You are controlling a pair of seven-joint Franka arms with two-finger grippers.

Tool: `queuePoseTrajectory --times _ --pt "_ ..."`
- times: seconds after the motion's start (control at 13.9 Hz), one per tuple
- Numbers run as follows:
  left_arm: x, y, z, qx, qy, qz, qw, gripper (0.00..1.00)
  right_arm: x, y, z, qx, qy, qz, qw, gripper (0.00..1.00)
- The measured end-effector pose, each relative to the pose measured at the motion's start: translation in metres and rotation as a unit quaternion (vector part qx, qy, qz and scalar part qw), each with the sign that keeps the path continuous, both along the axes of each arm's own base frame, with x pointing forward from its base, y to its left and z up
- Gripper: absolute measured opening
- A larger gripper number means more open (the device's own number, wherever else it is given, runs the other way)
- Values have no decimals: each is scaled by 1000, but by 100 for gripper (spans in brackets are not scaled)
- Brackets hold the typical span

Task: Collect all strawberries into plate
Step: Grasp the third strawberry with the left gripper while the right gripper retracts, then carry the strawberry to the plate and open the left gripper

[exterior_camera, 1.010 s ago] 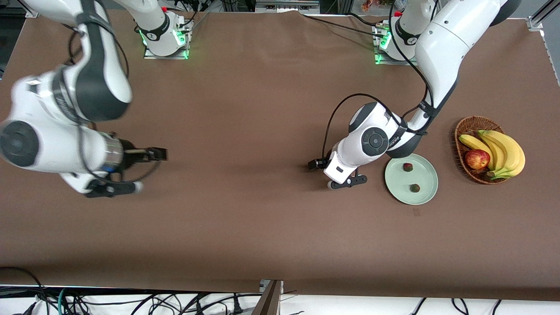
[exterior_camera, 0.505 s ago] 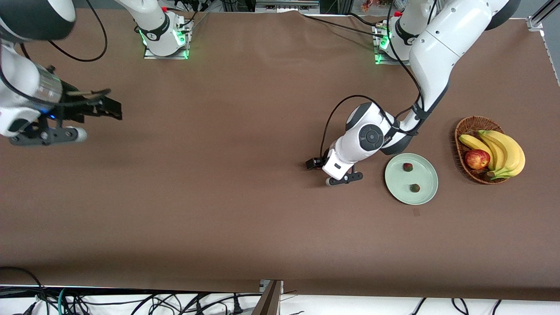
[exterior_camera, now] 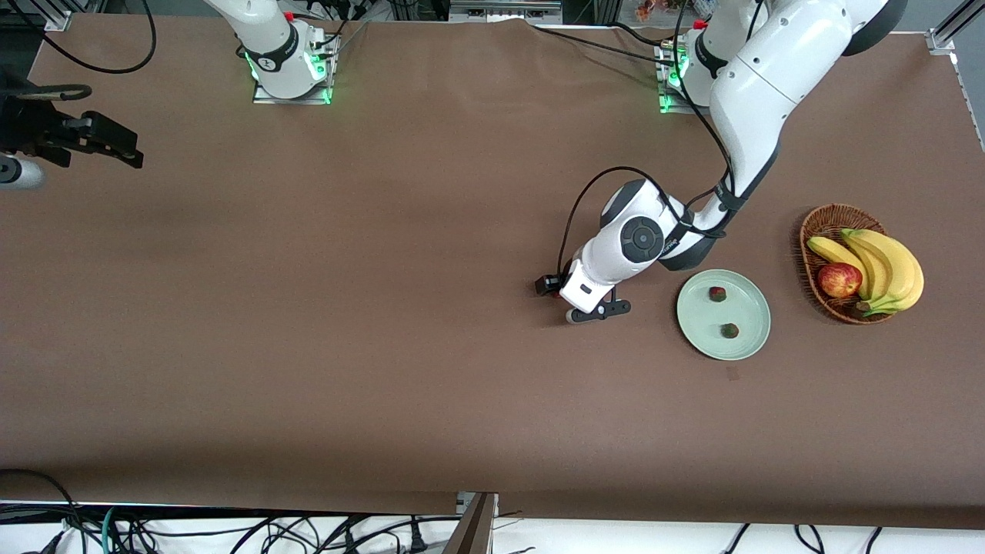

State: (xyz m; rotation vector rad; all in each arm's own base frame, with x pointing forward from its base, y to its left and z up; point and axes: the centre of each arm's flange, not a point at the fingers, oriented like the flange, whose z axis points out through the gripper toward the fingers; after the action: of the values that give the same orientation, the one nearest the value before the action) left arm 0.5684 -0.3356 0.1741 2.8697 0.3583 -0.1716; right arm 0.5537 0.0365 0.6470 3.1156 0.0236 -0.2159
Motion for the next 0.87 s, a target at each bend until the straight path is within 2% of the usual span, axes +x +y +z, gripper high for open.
queuePoseTrajectory --times 0.14,0.22,0.36,0.43,0.65,0.87 --pt "-1 -1 -2 1 1 -1 1000 68 1 1 -5 0 6 5 1000 100" --pt "-1 -1 -2 1 1 -1 1000 59 2 1 -7 0 8 7 1000 100" --pt "-1 -1 -1 1 0 0 1000 36 3 3 -9 0 10 9 1000 100" --pt "-1 -1 -1 1 0 0 1000 33 3 4 -9 0 10 10 1000 100" --pt "1 1 0 3 1 0 1000 33 3 6 -9 0 10 12 1000 100" --pt "12 25 27 54 46 -16 997 33 3 5 -9 0 9 11 1000 100"
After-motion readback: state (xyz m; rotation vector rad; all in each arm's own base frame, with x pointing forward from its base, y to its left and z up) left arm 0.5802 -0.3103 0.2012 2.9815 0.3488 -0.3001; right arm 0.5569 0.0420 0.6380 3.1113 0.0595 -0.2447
